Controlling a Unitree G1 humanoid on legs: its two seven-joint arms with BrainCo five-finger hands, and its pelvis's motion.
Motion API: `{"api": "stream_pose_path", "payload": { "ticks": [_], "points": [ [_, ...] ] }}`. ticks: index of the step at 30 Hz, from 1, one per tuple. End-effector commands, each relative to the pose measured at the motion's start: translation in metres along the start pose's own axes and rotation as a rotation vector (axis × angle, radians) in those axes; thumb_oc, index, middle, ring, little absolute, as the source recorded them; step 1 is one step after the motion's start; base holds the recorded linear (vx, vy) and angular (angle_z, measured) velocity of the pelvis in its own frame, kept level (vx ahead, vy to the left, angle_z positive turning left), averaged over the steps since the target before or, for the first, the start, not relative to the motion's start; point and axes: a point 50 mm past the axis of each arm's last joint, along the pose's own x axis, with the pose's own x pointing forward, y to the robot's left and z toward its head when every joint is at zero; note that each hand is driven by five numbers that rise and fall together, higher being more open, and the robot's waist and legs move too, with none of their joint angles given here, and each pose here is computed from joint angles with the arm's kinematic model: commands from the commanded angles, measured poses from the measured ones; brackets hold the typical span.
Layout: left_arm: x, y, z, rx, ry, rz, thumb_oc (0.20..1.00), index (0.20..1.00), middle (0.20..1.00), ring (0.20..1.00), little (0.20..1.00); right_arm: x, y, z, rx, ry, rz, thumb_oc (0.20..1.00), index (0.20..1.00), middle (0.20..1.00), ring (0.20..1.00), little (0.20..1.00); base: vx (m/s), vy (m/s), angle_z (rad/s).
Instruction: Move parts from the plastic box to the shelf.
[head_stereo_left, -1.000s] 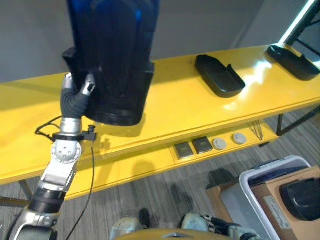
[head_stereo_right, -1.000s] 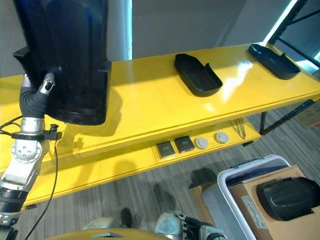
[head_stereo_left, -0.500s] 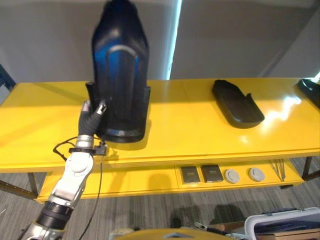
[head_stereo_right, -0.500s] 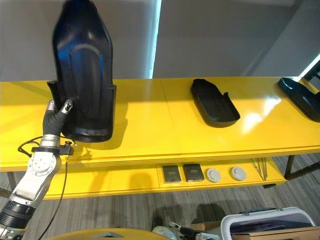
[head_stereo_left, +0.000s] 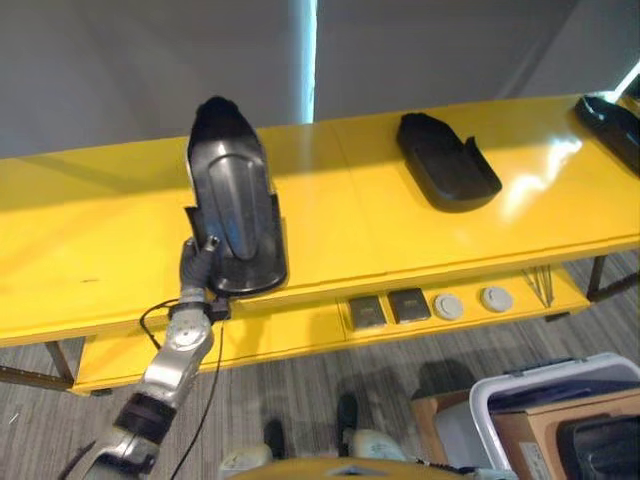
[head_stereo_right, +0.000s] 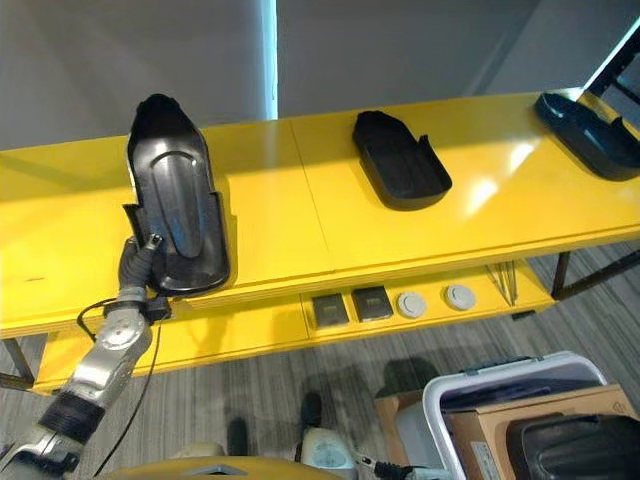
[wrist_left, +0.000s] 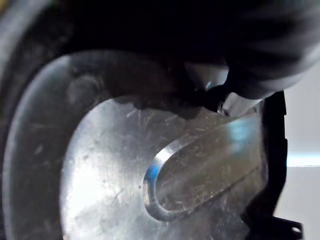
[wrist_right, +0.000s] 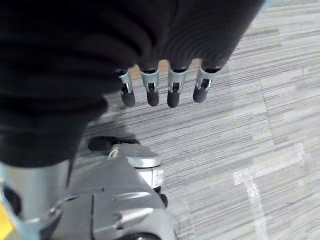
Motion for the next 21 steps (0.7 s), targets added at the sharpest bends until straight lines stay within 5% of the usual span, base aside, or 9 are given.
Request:
{"api": "stream_pose_path", "payload": {
  "ticks": [1, 21],
  "points": [
    [0.027, -0.017, 0.053, -0.08, -0.215, -0.009, 0.2, 0.2, 0.2, 0.2, 0.2, 0.002, 0.011, -0.001, -0.099, 0.048, 0.039, 1.0, 1.0, 1.0, 1.0, 1.0, -0.01, 0.05, -0.13],
    [0.05, -0.018, 0.035, -0.029, -0.005, 0.173, 0.2, 0.2, 0.2, 0.2, 0.2, -0.006, 0.005, 0.037, -0.132, -0.063, -0.004, 1.0, 1.0, 1.0, 1.0, 1.0, 0.02, 0.017, -0.04]
  ]
}}
